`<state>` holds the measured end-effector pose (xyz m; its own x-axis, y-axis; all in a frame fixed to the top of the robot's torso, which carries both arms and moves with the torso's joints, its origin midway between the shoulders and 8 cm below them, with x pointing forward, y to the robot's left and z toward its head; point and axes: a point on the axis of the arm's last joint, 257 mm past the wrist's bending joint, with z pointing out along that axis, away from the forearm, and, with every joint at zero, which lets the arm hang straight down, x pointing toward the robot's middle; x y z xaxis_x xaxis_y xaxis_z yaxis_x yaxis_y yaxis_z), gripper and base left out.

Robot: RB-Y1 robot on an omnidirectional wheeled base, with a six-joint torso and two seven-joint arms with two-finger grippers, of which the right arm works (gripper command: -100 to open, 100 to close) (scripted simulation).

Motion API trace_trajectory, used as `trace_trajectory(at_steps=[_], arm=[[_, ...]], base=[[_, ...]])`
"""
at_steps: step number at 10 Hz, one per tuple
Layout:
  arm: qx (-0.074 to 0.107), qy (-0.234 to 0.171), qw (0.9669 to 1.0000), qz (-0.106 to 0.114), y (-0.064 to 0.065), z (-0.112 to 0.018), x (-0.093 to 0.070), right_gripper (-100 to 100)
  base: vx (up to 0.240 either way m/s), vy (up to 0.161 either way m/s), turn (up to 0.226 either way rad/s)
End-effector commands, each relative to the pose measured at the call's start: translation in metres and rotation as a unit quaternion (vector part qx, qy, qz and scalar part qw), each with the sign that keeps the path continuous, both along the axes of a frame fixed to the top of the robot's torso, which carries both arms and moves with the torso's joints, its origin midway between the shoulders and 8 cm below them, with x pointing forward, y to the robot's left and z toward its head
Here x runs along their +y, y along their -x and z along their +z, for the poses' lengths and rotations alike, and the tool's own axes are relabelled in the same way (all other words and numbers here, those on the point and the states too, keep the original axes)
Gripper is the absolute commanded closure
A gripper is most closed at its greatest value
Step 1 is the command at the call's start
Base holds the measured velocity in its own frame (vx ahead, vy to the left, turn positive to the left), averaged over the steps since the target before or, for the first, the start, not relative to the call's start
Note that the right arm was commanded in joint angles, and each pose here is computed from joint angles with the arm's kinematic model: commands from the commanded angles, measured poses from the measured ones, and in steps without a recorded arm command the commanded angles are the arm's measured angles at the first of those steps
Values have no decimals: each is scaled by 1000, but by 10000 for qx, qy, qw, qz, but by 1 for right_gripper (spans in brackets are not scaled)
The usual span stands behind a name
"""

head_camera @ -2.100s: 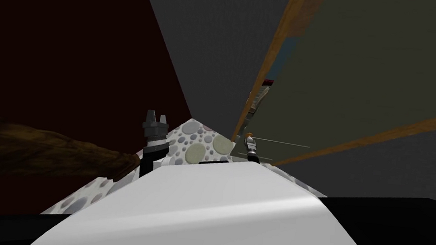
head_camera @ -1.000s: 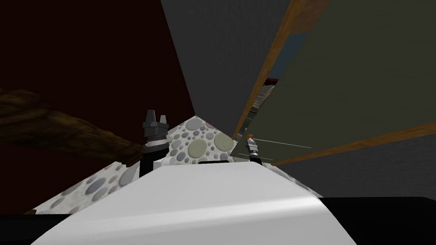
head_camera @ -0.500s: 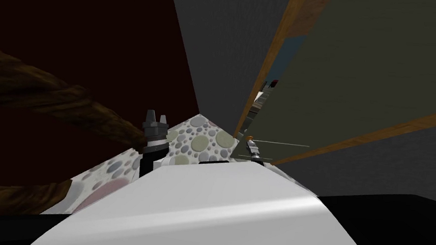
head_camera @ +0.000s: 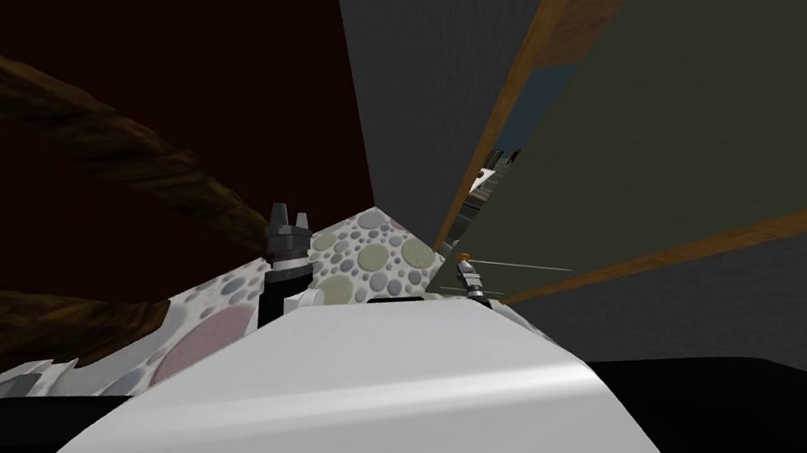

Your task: Pull the door open

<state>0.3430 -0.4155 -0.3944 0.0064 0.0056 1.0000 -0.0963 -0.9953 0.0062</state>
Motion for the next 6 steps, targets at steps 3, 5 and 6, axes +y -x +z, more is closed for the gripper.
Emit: trace_trajectory(at_steps=[3, 5, 6], arm=[[-25, -19, 9997, 224, 15, 2, 1, 100], [-31, -29, 9994, 332, 22, 3, 1, 100], [9, -22, 9996, 298, 20, 0, 3, 100]], base=[[-211, -44, 121], [-186, -43, 90], [-82, -17, 22]])
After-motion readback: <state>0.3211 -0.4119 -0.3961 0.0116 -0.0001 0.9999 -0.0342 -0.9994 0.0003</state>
